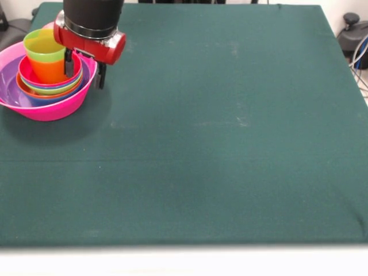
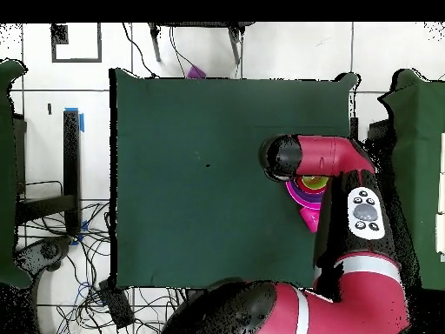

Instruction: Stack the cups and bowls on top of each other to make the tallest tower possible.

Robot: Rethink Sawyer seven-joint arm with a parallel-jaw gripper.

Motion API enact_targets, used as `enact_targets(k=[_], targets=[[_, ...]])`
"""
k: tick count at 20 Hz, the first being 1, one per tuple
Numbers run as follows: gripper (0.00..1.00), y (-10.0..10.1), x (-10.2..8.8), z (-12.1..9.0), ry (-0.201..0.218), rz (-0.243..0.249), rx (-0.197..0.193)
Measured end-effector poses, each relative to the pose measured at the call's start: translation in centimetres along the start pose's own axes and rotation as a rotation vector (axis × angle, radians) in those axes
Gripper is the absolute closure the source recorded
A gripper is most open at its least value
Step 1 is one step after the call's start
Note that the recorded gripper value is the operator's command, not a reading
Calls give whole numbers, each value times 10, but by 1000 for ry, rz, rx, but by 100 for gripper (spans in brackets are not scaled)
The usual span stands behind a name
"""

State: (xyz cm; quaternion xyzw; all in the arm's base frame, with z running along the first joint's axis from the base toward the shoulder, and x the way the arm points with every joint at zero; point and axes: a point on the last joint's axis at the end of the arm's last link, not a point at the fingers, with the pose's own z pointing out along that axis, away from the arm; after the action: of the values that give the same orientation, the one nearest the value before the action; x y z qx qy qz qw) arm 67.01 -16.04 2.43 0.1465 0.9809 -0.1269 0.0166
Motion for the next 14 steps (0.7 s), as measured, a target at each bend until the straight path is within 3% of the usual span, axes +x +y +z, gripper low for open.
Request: enact_targets(k=[14], targets=[[0, 14, 2, 6, 7, -10, -23]])
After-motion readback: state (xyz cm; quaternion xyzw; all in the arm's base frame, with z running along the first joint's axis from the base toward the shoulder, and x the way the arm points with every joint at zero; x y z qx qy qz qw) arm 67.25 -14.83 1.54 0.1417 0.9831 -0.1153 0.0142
